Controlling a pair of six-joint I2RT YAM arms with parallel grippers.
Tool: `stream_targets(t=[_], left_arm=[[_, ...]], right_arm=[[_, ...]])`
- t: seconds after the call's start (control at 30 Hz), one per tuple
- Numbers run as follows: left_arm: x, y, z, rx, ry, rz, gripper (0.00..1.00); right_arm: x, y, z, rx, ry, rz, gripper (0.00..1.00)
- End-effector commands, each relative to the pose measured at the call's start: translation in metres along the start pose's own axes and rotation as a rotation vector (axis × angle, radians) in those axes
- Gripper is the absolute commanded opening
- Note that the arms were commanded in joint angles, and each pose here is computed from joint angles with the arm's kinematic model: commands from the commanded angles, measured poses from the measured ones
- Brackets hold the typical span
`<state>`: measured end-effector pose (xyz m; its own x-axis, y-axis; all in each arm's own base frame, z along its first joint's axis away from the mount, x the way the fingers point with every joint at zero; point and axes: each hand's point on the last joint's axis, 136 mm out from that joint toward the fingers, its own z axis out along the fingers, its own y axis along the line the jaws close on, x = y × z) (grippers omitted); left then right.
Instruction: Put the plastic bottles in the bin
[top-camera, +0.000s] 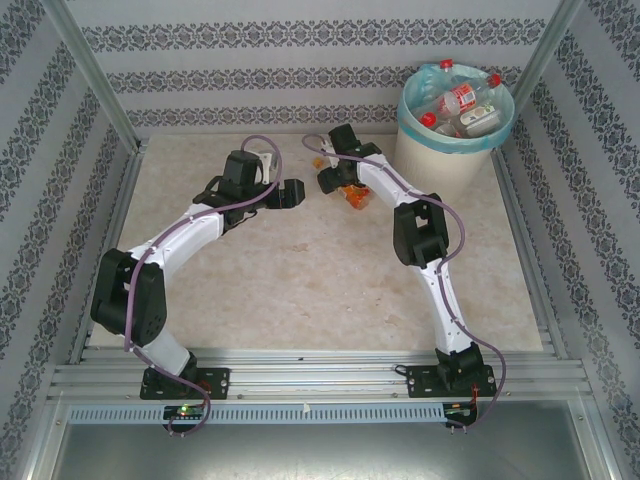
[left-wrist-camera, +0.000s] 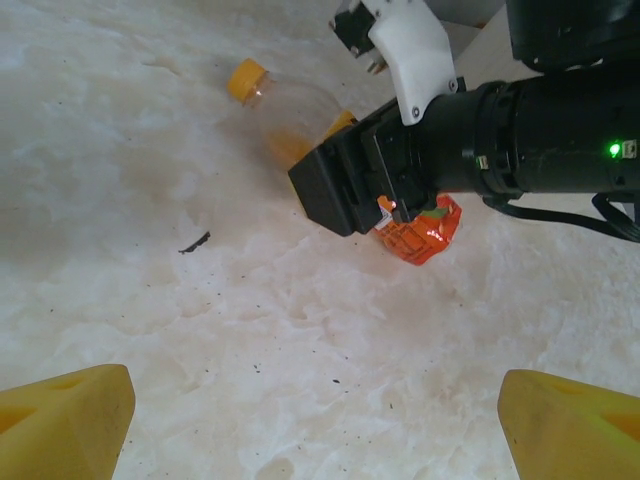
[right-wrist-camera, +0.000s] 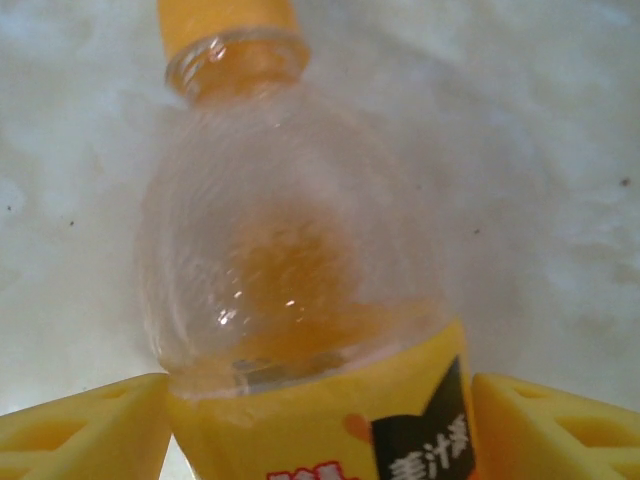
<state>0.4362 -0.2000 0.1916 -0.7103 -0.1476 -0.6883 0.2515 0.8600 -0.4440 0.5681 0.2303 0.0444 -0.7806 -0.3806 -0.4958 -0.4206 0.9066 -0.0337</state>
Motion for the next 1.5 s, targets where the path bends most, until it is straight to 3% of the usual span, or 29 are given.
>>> stream_targets(t=[0.0,0.2,0.4,0.7,0.97,1.23,1.47], left_arm=[[-0.001,0.004,0.002,0.002,0.011,-0.036,0.94],[-0.002,0.007,0.002,0.003,0.011,-0.051,0.94],[-0.012,0.007,-0.006,0.009,-0.023,-0.054,0.94],[-0.028,-0.013,-0.030,0.084,-0.105,-0.028,0.93],[-0.040,-0.035,-0.056,0.166,-0.174,0.000,0.92],[-0.040,-0.046,-0.058,0.196,-0.179,0.015,0.91],[-0.036,-0.043,-0.058,0.181,-0.174,0.020,0.91]], right_arm=[[0.003,0.001,-0.001,-0.038,0.018,0.002,0.76],[-0.002,0.003,-0.012,-0.048,0.017,0.003,0.65],[-0.041,0.016,-0.077,-0.058,-0.098,-0.029,0.55],[-0.108,0.034,-0.255,-0.067,-0.468,-0.054,0.52],[-0.129,-0.048,-0.407,0.189,-0.879,0.050,0.51],[-0.097,-0.164,-0.420,0.454,-1.012,0.269,0.48],[-0.072,-0.206,-0.396,0.542,-1.063,0.345,0.48]])
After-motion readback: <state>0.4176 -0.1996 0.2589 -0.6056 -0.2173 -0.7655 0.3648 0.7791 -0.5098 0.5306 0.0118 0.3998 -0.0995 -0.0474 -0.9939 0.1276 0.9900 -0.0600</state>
